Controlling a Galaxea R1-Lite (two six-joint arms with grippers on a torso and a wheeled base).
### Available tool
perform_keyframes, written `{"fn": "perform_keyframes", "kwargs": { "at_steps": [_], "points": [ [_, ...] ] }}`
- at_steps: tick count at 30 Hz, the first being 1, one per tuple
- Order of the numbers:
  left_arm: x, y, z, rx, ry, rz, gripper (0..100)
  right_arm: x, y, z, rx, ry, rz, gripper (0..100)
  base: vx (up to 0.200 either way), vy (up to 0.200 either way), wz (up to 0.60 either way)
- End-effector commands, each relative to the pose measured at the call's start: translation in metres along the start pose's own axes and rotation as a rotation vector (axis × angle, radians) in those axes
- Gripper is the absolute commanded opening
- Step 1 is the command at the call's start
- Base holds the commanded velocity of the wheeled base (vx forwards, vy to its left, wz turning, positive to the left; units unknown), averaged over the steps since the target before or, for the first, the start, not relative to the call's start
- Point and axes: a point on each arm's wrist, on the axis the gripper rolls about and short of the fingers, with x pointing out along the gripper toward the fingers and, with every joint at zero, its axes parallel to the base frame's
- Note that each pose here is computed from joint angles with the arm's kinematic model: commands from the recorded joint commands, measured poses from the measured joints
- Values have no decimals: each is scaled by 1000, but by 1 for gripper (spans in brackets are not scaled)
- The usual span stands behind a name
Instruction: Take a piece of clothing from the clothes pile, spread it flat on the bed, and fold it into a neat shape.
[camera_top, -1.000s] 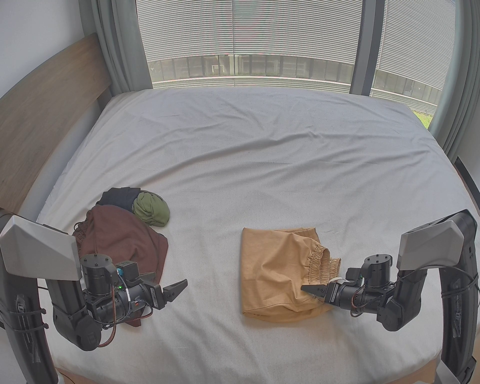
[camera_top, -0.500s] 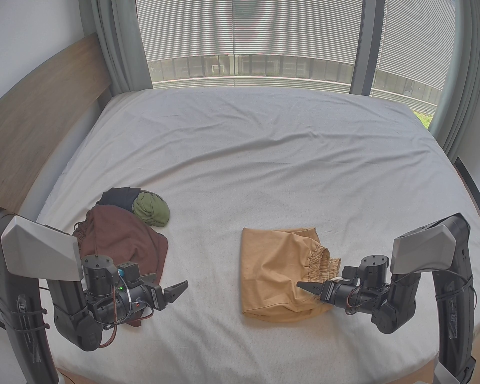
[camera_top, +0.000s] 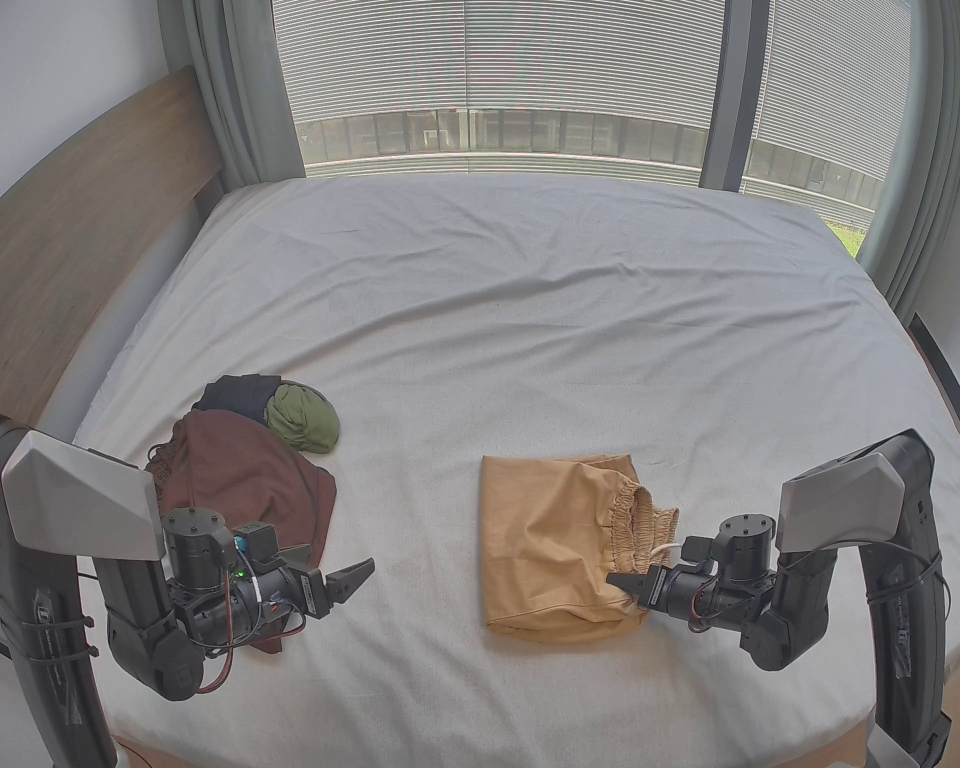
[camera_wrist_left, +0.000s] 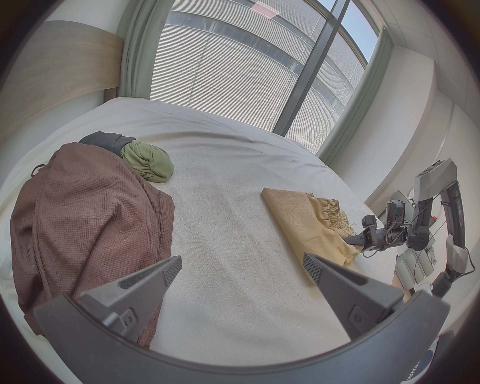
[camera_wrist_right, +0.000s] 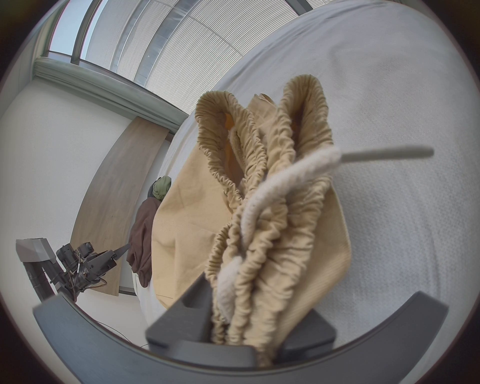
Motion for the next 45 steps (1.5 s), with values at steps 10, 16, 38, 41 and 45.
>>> {"fn": "perform_keyframes", "kwargs": {
  "at_steps": [10, 16, 38, 41, 45],
  "points": [
    [-1, 0, 1, 0, -4, 0, 100, -26, 34, 19, -50, -16, 179, 0, 0, 0, 0],
    [-2, 0, 3, 2, -13, 1, 100, -34, 52, 33, -71, -61, 235, 0, 0, 0, 0],
    [-2, 0, 2, 0, -7, 2, 100, -36, 127, 69, -168, -163, 499, 0, 0, 0, 0],
    [-2, 0, 2, 0, -7, 2, 100, -34, 132, 75, -166, -180, 522, 0, 0, 0, 0],
    [-2, 0, 2, 1, -9, 1, 100, -28, 140, 89, -182, -213, 547, 0, 0, 0, 0]
  ]
}}
